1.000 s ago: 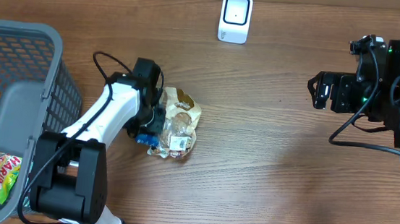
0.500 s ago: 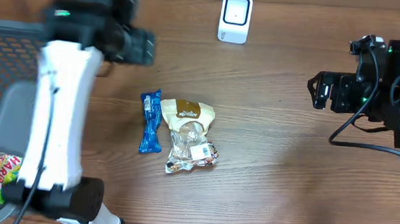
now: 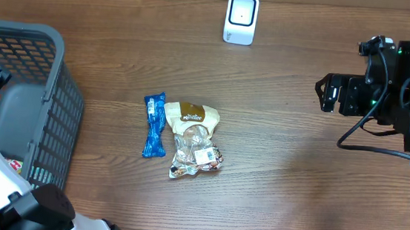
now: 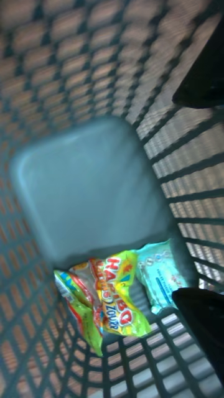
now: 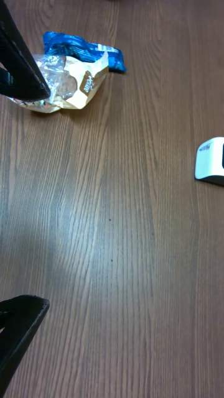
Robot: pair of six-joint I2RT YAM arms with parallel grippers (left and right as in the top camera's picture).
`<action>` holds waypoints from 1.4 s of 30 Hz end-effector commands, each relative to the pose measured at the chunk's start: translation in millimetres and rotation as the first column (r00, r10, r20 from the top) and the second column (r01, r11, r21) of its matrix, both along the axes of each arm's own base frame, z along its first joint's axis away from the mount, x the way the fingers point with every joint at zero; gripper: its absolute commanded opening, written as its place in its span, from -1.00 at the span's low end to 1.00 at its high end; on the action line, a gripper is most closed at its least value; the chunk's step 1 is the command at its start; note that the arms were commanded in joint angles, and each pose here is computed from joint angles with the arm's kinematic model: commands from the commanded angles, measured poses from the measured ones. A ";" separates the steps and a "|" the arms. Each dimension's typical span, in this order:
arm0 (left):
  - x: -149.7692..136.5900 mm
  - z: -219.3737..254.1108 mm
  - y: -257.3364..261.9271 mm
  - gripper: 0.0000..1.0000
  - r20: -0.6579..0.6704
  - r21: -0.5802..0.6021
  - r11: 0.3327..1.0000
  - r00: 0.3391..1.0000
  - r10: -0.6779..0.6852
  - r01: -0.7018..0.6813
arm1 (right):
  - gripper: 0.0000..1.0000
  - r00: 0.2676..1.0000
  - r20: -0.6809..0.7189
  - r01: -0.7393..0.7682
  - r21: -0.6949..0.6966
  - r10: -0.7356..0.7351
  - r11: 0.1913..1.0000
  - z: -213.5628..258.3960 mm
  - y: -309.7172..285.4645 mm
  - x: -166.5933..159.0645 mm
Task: Scan the item barcode
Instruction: 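Grasp the green-red gummy candy bag and place it right of bread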
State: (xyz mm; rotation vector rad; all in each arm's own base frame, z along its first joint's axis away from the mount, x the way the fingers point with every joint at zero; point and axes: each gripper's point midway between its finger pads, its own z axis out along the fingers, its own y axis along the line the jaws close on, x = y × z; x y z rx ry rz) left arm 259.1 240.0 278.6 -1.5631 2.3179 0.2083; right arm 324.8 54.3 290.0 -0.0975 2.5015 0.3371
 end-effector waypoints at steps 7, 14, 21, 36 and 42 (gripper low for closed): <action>-60.9 -110.4 29.8 0.56 -0.178 -0.112 0.965 0.960 0.215 -0.237 | 1.00 0.999 0.018 -0.034 0.043 0.033 0.998 8.2 9.8 -0.8; -105.3 -180.6 47.4 0.57 -0.266 -0.056 0.943 0.915 0.304 -0.329 | 1.00 0.999 0.007 -0.032 0.041 0.032 0.999 4.0 9.4 -1.2; -96.4 -199.5 65.2 0.70 -0.218 0.005 0.971 0.947 0.236 -0.241 | 1.00 0.999 -0.015 -0.032 0.041 0.032 0.999 -2.5 9.6 1.8; -103.1 -232.5 68.3 0.31 -0.293 -0.008 0.967 0.925 0.242 -0.256 | 0.89 0.996 -0.088 -0.029 0.039 0.032 0.999 -23.0 9.8 9.0; -108.0 -269.8 59.3 0.46 -0.369 -0.091 0.961 0.906 0.210 -0.260 | 0.89 0.996 -0.087 -0.032 0.037 0.035 0.999 -23.0 9.8 8.9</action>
